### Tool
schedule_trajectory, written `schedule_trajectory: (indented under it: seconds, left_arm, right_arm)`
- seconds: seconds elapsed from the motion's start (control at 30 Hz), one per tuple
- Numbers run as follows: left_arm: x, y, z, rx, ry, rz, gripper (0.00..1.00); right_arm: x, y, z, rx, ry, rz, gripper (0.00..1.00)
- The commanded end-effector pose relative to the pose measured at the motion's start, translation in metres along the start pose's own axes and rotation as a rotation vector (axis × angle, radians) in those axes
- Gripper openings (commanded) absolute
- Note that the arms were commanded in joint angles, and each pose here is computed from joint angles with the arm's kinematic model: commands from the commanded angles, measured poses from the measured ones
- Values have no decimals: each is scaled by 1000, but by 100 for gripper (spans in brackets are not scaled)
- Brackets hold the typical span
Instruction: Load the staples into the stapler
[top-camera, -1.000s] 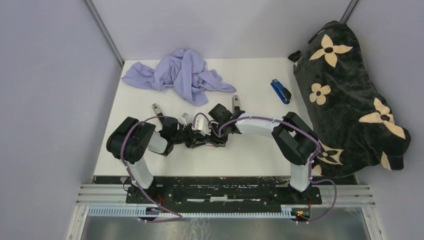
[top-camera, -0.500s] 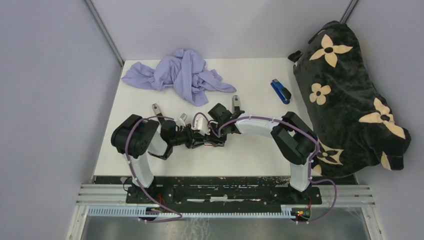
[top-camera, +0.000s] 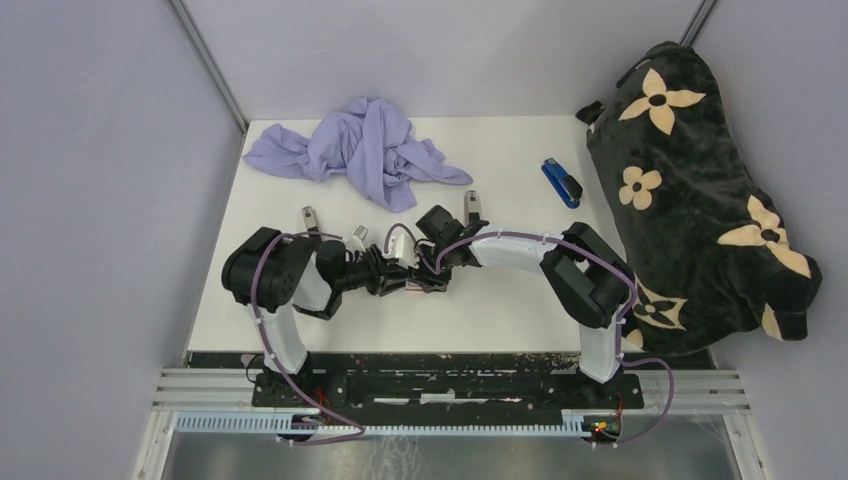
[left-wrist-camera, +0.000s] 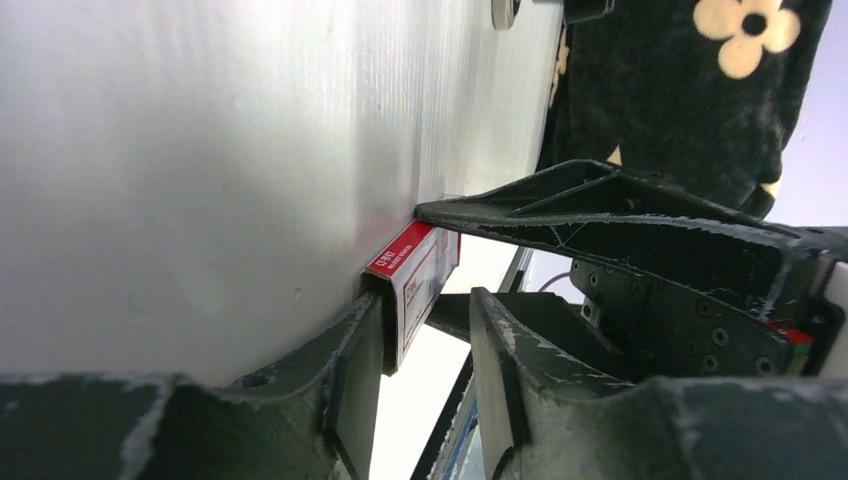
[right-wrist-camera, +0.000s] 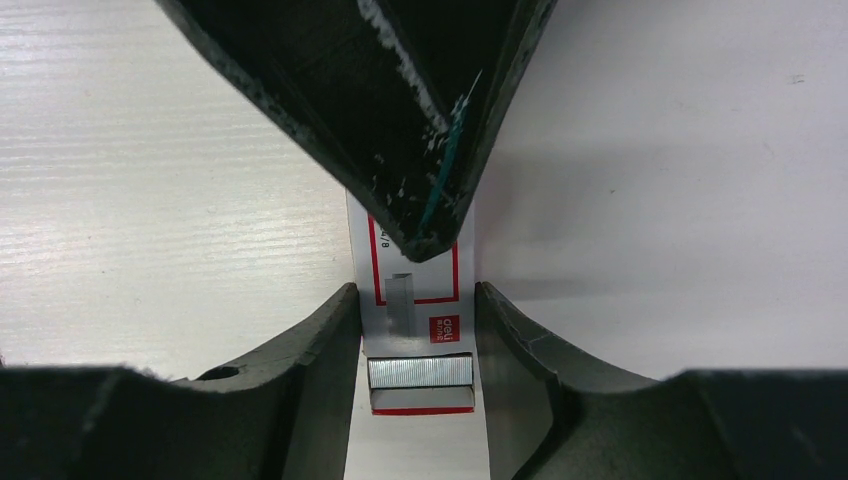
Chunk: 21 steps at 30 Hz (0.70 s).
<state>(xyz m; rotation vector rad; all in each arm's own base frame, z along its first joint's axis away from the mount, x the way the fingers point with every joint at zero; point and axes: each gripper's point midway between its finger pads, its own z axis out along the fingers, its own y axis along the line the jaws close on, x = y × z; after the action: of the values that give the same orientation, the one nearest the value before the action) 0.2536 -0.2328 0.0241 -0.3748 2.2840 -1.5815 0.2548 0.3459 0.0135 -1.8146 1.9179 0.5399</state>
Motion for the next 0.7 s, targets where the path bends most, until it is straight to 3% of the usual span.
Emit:
schedule_trajectory:
  seconds: [0.0, 0.23, 0.4, 0.57, 0.67]
  left_arm:
    - [-11, -3, -11, -18, -41, -53, 47]
    - [-30, 11, -31, -176, -147, -25, 61]
    - [-45, 22, -53, -380, -230, 9, 68]
    - [-66, 12, -79, -500, -355, 59, 78]
    - [-71, 7, -88, -548, -371, 72, 81]
  right_arm:
    - [31, 10, 21, -41, 79, 27, 49]
    - [21, 1, 21, -7, 60, 69, 48]
    - [5, -5, 23, 25, 20, 116, 48]
    - [-14, -13, 32, 86, -7, 155, 49]
    - [-20, -16, 37, 101, -23, 190, 49]
